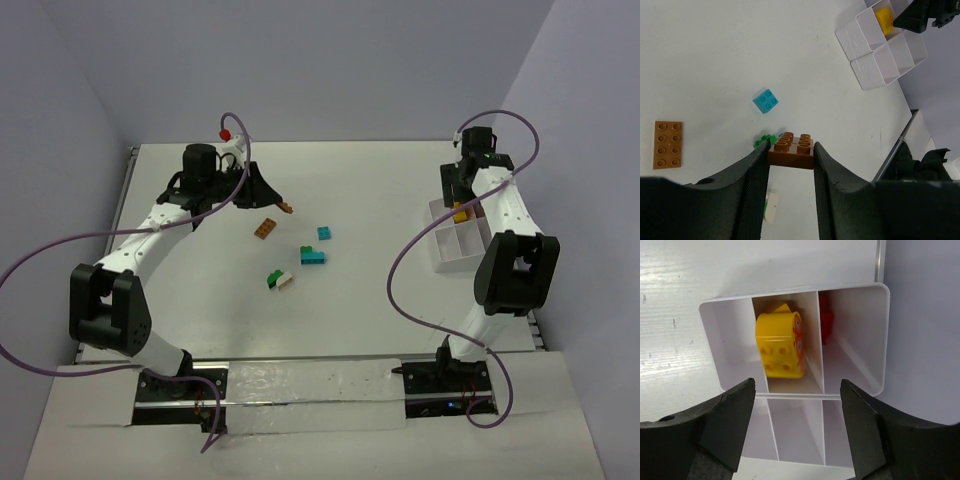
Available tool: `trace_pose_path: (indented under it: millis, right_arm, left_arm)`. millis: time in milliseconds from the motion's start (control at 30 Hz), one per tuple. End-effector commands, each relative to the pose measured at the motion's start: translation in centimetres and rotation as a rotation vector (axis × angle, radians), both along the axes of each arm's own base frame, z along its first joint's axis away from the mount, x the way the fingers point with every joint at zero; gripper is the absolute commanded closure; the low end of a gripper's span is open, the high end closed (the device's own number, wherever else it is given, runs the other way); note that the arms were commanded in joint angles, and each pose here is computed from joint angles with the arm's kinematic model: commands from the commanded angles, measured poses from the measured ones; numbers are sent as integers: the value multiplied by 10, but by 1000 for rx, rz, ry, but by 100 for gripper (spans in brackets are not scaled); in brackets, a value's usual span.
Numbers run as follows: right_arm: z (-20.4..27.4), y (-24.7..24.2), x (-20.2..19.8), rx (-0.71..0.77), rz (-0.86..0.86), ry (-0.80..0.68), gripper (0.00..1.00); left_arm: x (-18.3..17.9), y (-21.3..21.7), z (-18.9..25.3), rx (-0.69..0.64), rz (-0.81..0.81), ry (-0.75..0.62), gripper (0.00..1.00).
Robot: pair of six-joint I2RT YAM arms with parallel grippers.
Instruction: Sort the legos into containers by color
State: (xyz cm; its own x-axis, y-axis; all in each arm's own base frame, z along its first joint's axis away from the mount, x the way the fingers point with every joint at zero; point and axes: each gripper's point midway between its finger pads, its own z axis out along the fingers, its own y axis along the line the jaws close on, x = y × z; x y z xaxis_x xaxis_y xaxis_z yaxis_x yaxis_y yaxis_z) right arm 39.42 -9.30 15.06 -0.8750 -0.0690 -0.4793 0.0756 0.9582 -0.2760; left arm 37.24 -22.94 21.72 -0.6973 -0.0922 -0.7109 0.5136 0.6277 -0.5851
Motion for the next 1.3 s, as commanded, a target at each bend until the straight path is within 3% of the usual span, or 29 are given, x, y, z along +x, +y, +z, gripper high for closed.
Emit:
trace_pose_path:
  millis: [0, 100, 267, 433, 633, 833, 1200, 1267]
  right_arm:
    - [15, 4, 4, 28, 19, -42, 21]
    - [43, 38, 3, 152, 152, -119, 20]
    - [85, 143, -25, 462, 582, -203, 22]
    - [114, 242, -61, 668, 839, -224, 31]
    - [124, 315, -81, 568, 1011, -287, 37]
    - [121, 350, -101, 526, 1136, -263, 38]
    - [108, 389, -81, 391, 1135, -245, 39]
    - [103, 394, -79, 381, 1133, -244, 48]
  left_arm:
    - [7, -4, 20, -13, -4, -52, 100]
    - [-2, -10, 27, -62, -56, -56, 100]
    - [-37, -31, 49, -241, -245, -43, 100]
    - [-40, -36, 48, -248, -246, -14, 100]
    - [-41, -40, 41, -281, -207, 94, 100]
    - [-40, -44, 33, -286, -187, 146, 99]
    - [-56, -66, 31, -333, -270, 208, 98]
    - [-57, -67, 32, -341, -275, 208, 98]
